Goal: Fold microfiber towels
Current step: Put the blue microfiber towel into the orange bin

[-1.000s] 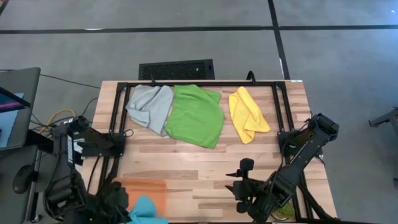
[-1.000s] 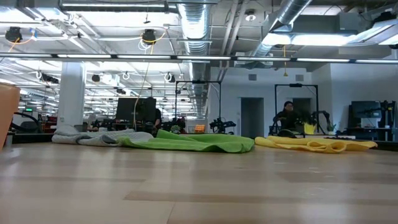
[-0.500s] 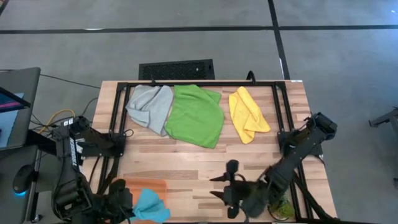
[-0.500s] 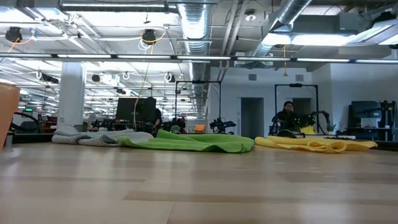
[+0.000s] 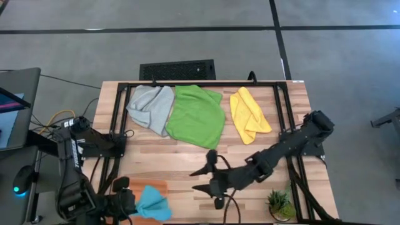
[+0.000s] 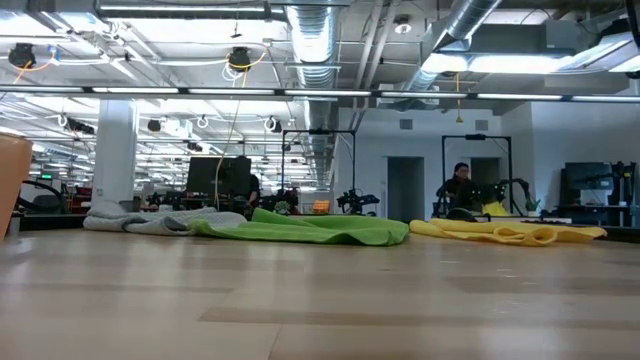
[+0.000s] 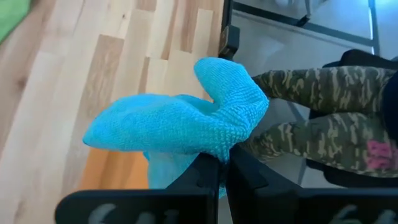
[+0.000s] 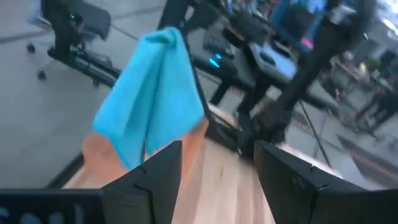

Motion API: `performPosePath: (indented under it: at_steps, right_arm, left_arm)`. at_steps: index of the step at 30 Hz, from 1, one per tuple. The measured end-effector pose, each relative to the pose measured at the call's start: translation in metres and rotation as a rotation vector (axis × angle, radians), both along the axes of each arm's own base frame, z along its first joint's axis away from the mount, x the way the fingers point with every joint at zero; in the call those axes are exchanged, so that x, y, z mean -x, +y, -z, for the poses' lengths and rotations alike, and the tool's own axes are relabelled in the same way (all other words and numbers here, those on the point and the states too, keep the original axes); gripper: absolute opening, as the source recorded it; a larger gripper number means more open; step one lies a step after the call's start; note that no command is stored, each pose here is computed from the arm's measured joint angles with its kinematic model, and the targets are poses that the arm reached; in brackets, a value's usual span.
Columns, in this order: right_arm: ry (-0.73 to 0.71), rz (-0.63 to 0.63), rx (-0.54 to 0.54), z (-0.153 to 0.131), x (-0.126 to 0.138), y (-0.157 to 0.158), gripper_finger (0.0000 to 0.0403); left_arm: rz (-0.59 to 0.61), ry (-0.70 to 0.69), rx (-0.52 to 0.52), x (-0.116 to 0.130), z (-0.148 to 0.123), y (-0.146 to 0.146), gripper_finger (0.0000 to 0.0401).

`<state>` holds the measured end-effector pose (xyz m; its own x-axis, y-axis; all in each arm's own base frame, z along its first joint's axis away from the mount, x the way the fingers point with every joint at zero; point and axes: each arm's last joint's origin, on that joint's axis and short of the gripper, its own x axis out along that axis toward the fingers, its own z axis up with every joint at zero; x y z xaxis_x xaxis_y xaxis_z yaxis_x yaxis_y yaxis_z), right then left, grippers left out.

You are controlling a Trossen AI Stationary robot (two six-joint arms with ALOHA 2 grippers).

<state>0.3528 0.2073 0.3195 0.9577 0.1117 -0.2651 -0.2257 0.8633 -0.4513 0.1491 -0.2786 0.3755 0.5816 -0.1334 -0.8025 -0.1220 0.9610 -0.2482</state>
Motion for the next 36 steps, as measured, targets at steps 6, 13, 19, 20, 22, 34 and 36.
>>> performPosePath:
  at_steps: [6, 13, 19, 20, 22, 34, 36]
  right_arm:
    - [-0.043, -0.060, 0.068, 0.032, -0.039, -0.003, 0.0225]
    - [-0.089, -0.160, -0.012, 0.024, -0.060, -0.007, 0.0225]
    - [-0.161, -0.270, -0.126, 0.029, -0.078, -0.020, 0.0225]
    - [-0.178, -0.268, -0.122, 0.030, -0.082, -0.022, 0.0225]
    - [-0.164, -0.266, -0.112, 0.034, -0.085, -0.023, 0.0225]
    - [-0.242, -0.292, -0.137, 0.060, -0.103, -0.018, 0.0225]
    - [-0.245, -0.269, -0.134, 0.064, -0.105, -0.018, 0.0225]
  left_arm:
    - [-0.014, 0.010, -0.024, -0.003, 0.001, 0.004, 0.0000]
    - [-0.019, 0.024, -0.044, -0.004, 0.002, 0.007, 0.0000]
    - [-0.029, 0.039, -0.071, -0.006, 0.003, 0.011, 0.0000]
    - [-0.034, 0.034, -0.073, -0.007, 0.003, 0.012, 0.0000]
    - [-0.034, 0.021, -0.089, -0.009, 0.002, 0.013, 0.0000]
    - [-0.103, 0.063, -0.185, -0.030, 0.005, 0.037, 0.0000]
    - [-0.105, 0.065, -0.197, -0.035, 0.005, 0.040, 0.0000]
